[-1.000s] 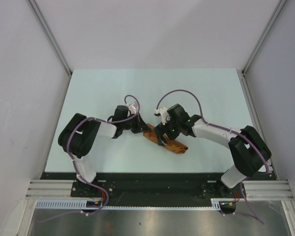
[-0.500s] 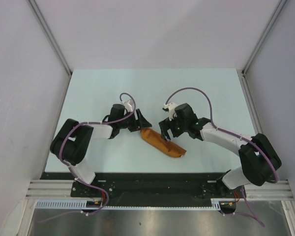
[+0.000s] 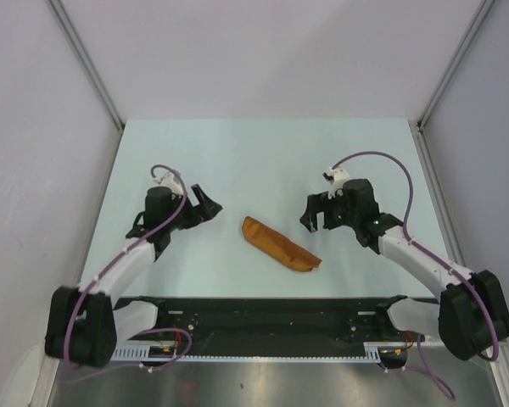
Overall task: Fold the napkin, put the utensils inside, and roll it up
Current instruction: Roll the napkin with the utensil
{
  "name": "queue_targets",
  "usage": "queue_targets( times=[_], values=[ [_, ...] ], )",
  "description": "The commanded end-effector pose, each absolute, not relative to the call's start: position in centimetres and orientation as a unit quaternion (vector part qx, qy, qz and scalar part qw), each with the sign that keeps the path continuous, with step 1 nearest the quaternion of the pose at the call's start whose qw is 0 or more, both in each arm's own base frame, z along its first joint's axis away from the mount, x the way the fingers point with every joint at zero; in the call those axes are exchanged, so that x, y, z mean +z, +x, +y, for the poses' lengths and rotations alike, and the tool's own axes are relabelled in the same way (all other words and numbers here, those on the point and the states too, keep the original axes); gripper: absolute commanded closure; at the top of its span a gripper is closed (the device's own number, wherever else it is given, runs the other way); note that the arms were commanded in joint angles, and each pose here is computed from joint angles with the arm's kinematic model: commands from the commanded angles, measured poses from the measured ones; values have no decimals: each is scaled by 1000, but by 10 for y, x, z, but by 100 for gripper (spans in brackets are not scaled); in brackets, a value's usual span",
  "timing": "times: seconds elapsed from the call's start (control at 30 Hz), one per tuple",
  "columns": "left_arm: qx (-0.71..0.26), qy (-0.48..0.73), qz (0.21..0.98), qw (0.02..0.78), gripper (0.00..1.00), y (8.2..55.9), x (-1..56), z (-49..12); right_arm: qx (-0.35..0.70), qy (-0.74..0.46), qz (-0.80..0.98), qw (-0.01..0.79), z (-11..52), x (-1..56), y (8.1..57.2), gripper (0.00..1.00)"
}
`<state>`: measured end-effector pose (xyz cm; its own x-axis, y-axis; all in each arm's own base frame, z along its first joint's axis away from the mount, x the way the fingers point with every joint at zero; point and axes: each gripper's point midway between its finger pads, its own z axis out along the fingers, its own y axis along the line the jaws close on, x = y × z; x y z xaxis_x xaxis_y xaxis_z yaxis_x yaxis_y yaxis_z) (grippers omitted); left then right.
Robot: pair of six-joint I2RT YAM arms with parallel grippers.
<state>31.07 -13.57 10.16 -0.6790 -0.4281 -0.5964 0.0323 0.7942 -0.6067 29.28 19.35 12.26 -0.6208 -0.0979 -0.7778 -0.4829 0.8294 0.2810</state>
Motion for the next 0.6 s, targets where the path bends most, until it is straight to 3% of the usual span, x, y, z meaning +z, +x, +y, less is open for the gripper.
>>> queue_targets(
  times=[0.0,0.3,0.57],
  values=[
    [-234,-91,851,461,0,297,143,-104,235,-106,842,473,172,155,302,4],
    [-203,-68,825,523,0,276,191,-86,175,0,807,563,113,173,302,1],
    [-197,-74,817,537,1,276,199,-82,163,-2,814,557,109,164,301,1]
  ],
)
